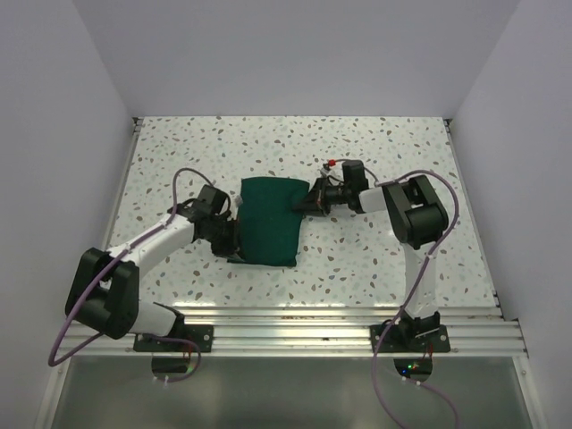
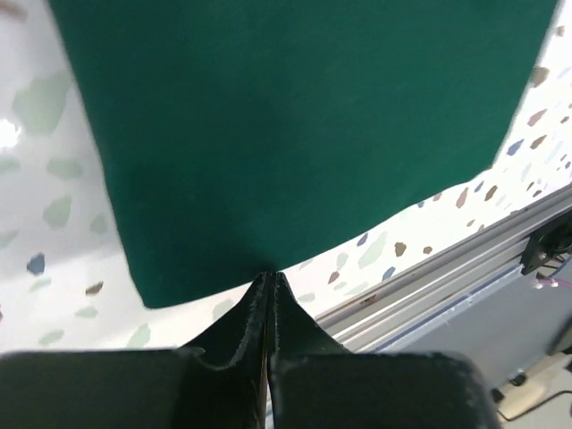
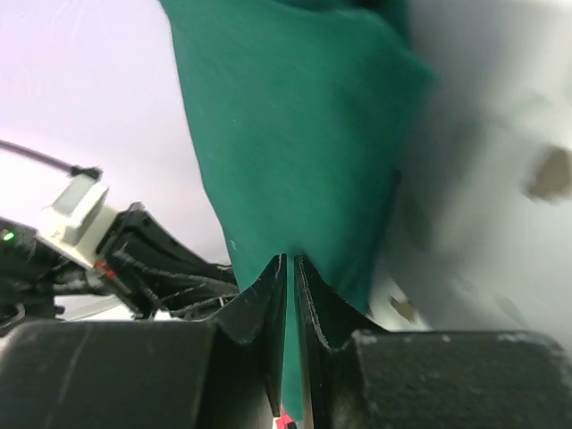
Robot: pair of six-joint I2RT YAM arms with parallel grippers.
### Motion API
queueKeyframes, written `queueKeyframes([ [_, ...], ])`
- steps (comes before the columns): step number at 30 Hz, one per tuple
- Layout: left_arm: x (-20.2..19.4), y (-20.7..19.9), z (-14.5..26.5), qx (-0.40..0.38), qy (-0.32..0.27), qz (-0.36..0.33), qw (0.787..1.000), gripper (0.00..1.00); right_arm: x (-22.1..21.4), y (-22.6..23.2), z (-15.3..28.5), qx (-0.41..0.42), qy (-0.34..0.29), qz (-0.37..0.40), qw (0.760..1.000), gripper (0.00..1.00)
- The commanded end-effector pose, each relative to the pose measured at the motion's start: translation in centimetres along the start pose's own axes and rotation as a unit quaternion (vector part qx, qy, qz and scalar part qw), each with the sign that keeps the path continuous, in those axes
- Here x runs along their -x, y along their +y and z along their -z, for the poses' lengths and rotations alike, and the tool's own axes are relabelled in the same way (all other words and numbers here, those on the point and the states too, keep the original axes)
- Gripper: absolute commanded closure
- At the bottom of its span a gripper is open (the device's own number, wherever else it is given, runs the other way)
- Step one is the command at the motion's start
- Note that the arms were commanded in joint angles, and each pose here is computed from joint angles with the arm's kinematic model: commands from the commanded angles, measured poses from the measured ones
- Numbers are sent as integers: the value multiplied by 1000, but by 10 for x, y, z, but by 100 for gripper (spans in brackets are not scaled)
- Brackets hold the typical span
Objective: Prepare the surgical pack
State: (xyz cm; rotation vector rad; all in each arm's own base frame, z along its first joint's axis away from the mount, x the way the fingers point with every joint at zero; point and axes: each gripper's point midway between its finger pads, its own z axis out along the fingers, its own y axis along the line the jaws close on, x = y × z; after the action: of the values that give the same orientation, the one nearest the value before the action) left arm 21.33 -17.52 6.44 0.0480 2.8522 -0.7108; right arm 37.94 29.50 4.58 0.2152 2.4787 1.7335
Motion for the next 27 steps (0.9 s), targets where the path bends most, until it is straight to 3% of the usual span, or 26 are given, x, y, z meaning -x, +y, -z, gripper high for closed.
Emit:
queueKeyframes([
  [1, -18, 2, 5, -18, 26, 41, 999, 100, -2, 24, 17, 6, -7, 40, 999, 87],
  [3, -24, 4, 8, -13, 37, 41, 998, 100, -12, 27, 30, -28, 5, 97, 995, 87],
  [8, -35, 6, 13, -11, 45, 39, 998, 100, -33, 27, 57, -108, 31, 128, 985, 85],
  [16, -55, 21, -16, -8, 101, 63, 993, 100, -64, -6, 83, -200, 39, 104, 973, 84],
  [20, -41, 29, -30, 3, 82, 79, 993, 100, -90, -32, 83, -254, 57, 113, 959, 84],
  [27, -1, 47, -47, 37, 56, 89, 994, 100, -140, -44, 51, -261, 74, 106, 957, 85],
])
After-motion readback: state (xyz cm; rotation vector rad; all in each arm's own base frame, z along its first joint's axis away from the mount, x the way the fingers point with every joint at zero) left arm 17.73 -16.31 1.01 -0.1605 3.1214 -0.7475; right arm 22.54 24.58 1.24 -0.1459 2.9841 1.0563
